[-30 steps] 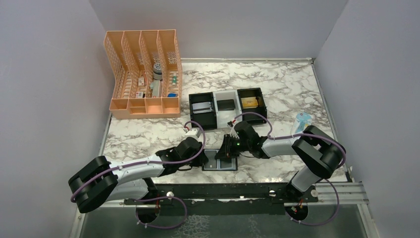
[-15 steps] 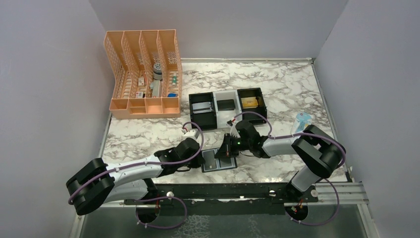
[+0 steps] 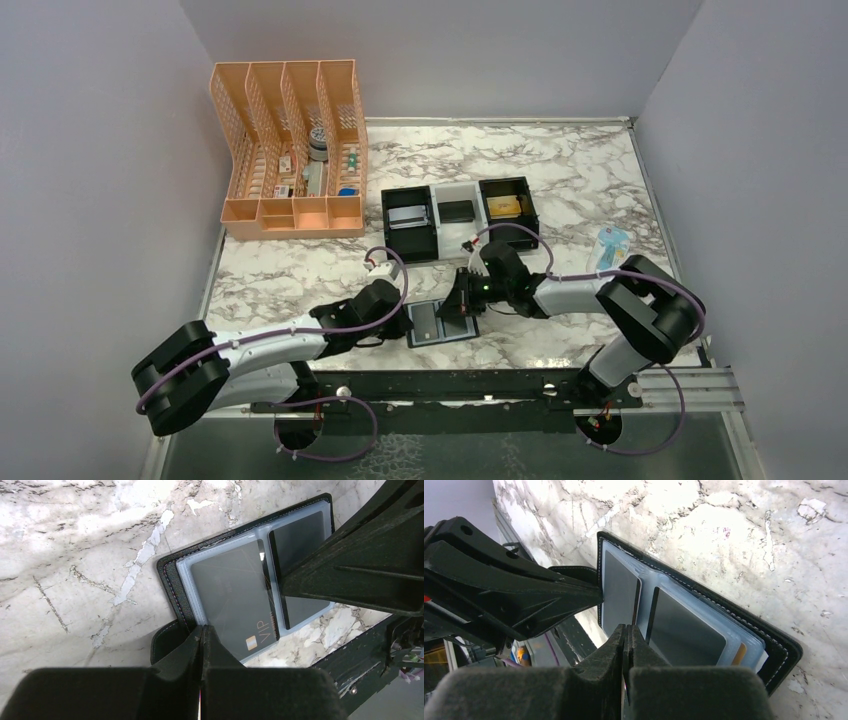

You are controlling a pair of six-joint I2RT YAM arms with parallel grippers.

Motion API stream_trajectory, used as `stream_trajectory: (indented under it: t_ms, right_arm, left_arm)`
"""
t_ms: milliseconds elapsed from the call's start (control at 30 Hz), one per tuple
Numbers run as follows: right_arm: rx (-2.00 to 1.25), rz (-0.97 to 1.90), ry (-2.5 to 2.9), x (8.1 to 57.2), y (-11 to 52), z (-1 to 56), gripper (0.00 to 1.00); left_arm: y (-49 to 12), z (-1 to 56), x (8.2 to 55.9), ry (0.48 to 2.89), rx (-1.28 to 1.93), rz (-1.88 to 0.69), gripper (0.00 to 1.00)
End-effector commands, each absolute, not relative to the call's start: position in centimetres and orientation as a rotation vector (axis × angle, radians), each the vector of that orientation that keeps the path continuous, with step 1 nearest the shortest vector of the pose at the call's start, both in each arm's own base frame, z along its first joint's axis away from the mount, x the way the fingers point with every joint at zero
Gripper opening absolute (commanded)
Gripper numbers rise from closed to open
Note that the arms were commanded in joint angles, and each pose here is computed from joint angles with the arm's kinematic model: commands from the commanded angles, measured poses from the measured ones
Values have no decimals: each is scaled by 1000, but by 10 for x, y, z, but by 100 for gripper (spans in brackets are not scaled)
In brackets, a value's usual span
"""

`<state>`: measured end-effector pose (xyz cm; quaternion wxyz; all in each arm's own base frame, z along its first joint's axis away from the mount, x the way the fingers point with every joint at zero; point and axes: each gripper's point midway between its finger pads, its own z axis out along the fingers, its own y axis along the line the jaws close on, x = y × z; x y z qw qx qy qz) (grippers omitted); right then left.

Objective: Take the credit cards out of the card holder

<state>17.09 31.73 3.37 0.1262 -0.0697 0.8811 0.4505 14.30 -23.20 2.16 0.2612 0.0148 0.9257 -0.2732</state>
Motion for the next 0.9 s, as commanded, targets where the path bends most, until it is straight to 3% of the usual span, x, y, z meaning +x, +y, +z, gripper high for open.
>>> stream_trajectory:
  t_ms: [0,167,433,700,867]
  right_arm:
    - [-246,1294,2535,173,313,41,1]
    - [-253,1302,2550,170,313,39,1]
    - [-301,1305,2589,168,316,30,18]
    - [-412,1347,2614,161,321,21,18]
    - [-388,1389,2622,158,323,21,13]
  left_arm:
    - [-224,13,139,2524,32,-701,0]
    - [-227,19,141,2510,27,-724,0]
    - [-227,23,141,2492,34,-739,0]
    - [-229,18,140,2504,36,-740,0]
    - [-229,12,138,2528,43,-725,0]
